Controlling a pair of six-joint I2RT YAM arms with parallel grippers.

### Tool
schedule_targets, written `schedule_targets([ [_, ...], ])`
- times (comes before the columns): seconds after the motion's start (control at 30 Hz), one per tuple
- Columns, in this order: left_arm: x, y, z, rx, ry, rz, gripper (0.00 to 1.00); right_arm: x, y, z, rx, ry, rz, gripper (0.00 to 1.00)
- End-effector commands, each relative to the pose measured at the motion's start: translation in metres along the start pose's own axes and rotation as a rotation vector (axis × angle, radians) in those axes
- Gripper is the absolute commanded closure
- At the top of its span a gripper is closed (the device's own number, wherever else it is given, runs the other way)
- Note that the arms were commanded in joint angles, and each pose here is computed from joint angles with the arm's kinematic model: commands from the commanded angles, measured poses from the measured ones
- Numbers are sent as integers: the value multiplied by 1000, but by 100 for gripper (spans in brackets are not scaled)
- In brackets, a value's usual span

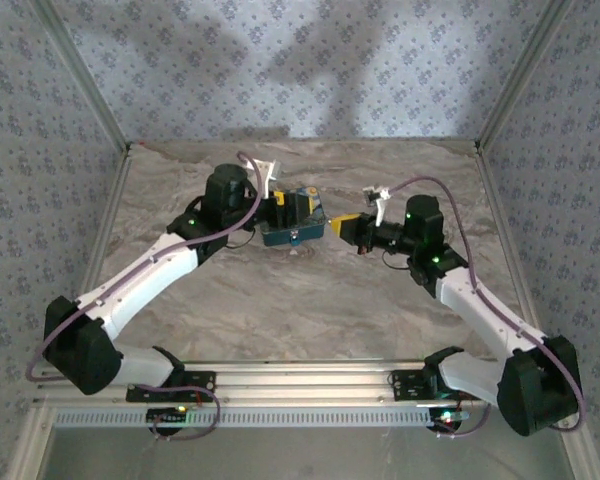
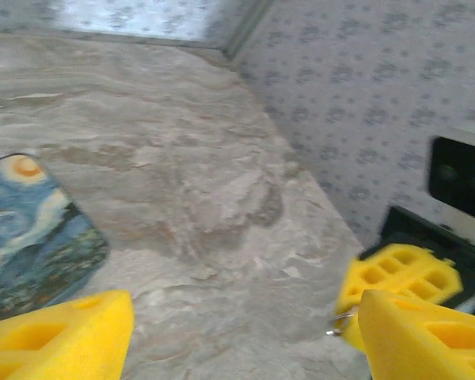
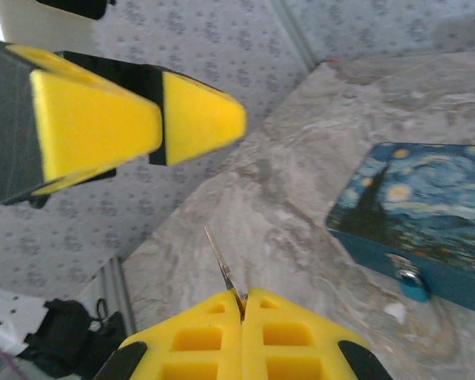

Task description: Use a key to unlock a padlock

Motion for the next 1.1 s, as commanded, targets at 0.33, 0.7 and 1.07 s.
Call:
schedule_targets([
  [0.33,8,54,105,-301,305,123,23,30,-59,-53,704,31,127,100],
  [0.7,30,61,179,-326,476,169,23,50,-75,-81,864,43,240,100],
  [1.07,52,76,200,-359,552,151,23,51,-78,-84,874,31,247,100],
])
Point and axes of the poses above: each hand's point on the last joint's axis, 136 mm out from that joint toward the fingers, its own z axis out along the fingers, its own y axis along the line the jaws close on, x = y × z, the point moved 7 cm from there along -z, back along the fingers, and after that the axes turned 6 degrees about z, right-handed, at the moved point
